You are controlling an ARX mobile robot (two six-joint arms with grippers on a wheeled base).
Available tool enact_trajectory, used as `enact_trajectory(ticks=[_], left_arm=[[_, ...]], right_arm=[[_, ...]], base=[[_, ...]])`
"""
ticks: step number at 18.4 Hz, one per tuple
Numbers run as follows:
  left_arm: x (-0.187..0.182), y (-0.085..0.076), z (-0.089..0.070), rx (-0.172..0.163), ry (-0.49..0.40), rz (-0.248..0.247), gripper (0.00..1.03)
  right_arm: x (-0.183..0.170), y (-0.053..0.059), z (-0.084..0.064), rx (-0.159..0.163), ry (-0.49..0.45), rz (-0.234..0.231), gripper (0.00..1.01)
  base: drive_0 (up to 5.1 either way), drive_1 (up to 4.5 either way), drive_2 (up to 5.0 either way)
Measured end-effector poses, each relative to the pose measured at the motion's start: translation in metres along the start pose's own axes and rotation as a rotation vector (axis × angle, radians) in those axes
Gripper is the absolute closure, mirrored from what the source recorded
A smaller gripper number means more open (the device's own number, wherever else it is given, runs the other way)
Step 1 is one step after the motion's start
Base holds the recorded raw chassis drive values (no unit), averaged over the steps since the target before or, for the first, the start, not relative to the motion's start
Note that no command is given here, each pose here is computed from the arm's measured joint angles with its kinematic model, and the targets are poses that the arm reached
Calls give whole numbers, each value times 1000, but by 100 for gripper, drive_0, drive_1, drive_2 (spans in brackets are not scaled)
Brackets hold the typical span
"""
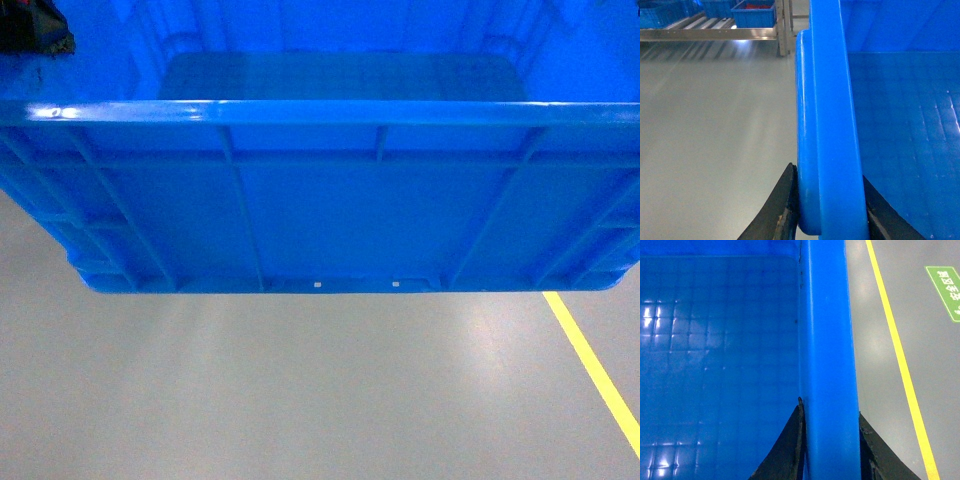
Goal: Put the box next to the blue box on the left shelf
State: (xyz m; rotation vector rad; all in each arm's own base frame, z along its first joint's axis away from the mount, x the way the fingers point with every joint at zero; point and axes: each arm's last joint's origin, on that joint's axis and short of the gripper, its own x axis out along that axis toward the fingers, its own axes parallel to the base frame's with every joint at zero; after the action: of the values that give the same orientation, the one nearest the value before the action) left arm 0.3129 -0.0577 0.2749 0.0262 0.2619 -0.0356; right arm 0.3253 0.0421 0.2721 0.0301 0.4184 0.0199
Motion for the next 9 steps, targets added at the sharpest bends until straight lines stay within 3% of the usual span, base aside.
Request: enact_trajectory(ticks=[9], left_arm=[[0,0,0,-1,3,0,82]], right_arm=[[0,0,0,0,2,-1,84]], base=[[3,436,-430]])
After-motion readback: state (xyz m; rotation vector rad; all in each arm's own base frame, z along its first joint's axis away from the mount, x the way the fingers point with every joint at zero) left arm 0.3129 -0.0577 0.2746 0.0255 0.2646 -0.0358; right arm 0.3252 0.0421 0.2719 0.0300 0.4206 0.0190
